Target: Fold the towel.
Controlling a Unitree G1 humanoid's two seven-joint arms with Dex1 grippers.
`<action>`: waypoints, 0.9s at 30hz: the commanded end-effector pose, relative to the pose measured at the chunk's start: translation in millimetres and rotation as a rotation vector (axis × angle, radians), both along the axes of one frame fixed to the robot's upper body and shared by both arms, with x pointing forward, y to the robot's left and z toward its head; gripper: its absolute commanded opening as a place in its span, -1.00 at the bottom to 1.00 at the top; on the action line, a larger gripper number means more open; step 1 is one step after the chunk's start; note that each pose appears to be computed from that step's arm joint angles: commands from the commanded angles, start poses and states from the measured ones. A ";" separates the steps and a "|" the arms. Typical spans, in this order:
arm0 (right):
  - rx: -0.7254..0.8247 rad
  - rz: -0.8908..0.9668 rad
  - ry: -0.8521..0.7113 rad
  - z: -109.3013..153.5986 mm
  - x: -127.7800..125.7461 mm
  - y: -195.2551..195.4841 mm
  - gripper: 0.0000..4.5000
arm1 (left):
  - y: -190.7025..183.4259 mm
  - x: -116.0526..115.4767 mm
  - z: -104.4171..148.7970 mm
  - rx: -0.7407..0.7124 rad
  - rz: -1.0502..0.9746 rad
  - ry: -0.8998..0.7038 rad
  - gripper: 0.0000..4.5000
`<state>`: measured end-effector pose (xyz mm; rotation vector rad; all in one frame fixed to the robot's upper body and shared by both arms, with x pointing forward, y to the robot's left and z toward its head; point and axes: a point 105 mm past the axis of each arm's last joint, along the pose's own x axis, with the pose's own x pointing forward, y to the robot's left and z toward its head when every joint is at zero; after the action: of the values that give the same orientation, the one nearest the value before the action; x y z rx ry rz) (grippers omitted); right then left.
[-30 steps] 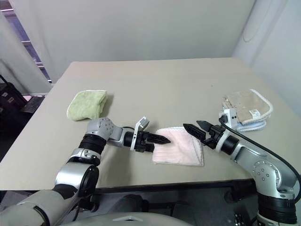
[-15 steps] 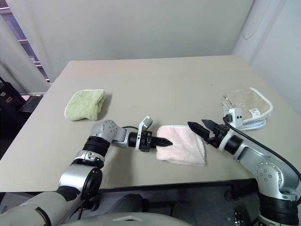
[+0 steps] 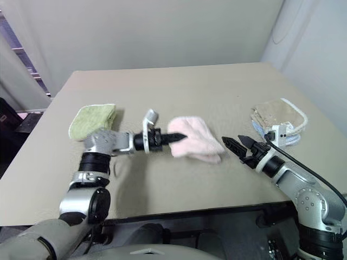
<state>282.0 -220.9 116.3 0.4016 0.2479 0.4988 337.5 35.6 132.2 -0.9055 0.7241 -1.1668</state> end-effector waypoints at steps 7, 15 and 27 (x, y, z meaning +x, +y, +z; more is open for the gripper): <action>-0.010 0.051 -0.053 4.4 20.1 16.4 1.00 | 115.4 84.2 78.4 0.045 0.768 -0.208 -0.99; -0.030 0.113 -0.050 -0.6 33.7 25.7 1.00 | 217.5 86.8 106.2 0.069 1.198 -0.232 -0.99; -0.071 0.182 -0.044 -3.9 43.0 33.6 1.00 | 267.1 46.8 15.1 0.126 1.339 0.018 -0.99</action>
<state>321.6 -189.2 98.1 0.3320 0.3098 0.6466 386.7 293.6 123.7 -1.0320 0.1756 0.0948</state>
